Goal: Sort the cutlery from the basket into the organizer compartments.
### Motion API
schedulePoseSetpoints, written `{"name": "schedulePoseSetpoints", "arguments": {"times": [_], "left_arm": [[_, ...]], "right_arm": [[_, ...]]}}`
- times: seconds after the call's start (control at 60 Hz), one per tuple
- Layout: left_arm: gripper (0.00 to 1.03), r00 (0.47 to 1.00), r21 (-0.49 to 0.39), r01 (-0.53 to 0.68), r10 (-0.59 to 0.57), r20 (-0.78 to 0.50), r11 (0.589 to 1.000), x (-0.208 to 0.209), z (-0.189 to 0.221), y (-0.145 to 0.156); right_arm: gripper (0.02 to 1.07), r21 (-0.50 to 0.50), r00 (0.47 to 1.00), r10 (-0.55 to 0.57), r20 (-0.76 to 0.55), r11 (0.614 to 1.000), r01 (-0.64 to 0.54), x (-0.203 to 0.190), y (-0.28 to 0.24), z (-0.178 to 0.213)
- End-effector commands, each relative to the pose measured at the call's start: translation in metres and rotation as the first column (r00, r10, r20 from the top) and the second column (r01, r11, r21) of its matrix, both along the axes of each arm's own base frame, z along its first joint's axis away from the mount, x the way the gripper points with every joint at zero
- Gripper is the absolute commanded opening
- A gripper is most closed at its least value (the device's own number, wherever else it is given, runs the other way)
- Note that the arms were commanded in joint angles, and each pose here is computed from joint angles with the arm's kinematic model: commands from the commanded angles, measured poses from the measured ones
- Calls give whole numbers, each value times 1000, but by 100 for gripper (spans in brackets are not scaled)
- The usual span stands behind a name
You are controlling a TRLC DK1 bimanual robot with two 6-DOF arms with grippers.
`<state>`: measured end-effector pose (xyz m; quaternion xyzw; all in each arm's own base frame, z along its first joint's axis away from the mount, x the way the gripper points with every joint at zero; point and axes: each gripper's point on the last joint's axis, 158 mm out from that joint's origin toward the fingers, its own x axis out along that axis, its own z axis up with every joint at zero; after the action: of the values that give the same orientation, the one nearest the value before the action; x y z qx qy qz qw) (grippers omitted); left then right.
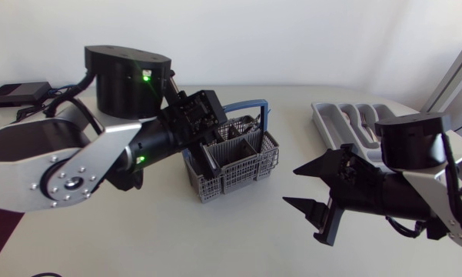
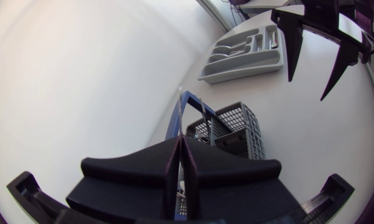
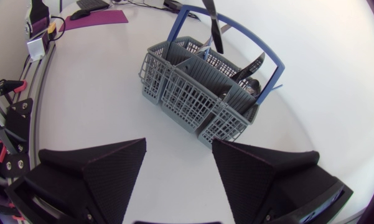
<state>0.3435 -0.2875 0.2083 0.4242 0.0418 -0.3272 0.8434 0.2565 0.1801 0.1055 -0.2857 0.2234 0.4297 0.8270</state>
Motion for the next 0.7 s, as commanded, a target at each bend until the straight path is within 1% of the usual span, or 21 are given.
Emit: {"name": "schedulePoseSetpoints", "arguments": {"times": [0.0,0.117,0.183,0.35,0.467,0.683], "left_arm": [[3,1000,-68,17,-17,2,998,-16,26,-2],[3,994,-123,59,-69,-79,991,-39,39,-8],[3,982,-161,94,-119,-148,982,-52,43,-13],[3,948,-232,136,-194,-253,963,-74,59,-16],[3,914,-275,159,-247,-323,948,-84,67,-17],[3,812,-342,227,-371,-450,912,-111,68,-26]], "right_arm": [[79,29,1000,-12,11,1000,11,-1,3,16],[79,75,1000,0,8,997,0,-7,7,33],[79,110,1000,17,-6,994,-16,-12,12,44],[79,177,996,78,-47,982,-68,-27,22,59],[79,225,987,140,-79,967,-120,-41,31,66],[79,276,952,247,-183,942,-192,-56,47,62]]}}
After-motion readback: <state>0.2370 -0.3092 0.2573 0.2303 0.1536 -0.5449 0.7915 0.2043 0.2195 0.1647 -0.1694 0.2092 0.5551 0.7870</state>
